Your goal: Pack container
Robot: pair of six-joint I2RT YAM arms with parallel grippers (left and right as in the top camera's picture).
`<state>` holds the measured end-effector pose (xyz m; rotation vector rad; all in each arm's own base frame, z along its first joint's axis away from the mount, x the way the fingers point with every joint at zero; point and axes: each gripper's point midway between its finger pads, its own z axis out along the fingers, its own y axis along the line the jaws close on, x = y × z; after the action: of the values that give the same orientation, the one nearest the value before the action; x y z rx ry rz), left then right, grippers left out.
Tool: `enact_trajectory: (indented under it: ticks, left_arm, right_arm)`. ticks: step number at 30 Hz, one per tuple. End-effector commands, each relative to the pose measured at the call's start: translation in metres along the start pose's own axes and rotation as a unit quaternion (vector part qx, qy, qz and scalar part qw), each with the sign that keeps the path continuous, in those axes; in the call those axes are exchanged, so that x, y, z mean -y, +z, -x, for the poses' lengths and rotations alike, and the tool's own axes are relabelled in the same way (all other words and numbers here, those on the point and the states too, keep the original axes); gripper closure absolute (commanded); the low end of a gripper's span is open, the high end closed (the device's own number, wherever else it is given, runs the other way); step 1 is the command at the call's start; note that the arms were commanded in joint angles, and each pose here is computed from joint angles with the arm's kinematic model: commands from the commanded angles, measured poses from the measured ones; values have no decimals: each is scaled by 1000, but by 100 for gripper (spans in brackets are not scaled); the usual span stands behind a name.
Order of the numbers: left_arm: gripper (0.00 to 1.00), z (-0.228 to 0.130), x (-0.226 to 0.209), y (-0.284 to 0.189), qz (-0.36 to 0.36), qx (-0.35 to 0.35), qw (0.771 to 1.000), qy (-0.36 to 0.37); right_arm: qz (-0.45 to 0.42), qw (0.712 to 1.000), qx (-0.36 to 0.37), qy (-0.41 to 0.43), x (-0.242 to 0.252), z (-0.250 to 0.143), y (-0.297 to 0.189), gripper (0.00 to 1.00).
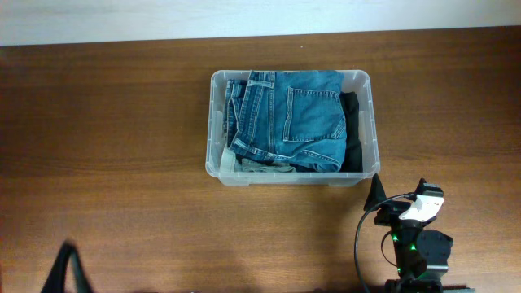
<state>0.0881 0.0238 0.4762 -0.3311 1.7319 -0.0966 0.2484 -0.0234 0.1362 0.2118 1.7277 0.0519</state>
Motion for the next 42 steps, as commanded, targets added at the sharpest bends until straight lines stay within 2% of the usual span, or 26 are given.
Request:
enact_trajectory:
  ticks: [1,10,16,19,24,28,37,42]
  left_arm:
    - [0,-28,-4,37,10,-12,1000,10]
    - [1,-100,1,147,-21,19,1000,2]
    - [0,-141,3,179,-58,58,997,-3]
    - [1,-158,1,188,-69,79,994,-1]
    - [1,-181,4,193,-99,121,987,45]
    - [1,-202,-1,197,-100,127,985,54]
    - [1,-232,-21,204,-68,123,986,92]
    - [1,-247,-38,208,-32,106,990,91]
  right_arm:
    - [-9,1000,1,-1,4,-1,0,1]
    - [-9,1000,1,-1,4,-1,0,1]
    - [-9,1000,1,-1,4,-1,0,1]
    - [-9,1000,1,-1,4,-1,0,1]
    - [-9,1000,1,-1,4,-1,0,1]
    - [-9,1000,1,-1,4,-1,0,1]
    - [-9,1000,1,-1,4,-1,0,1]
    - [-9,1000,1,-1,4,-1,0,1]
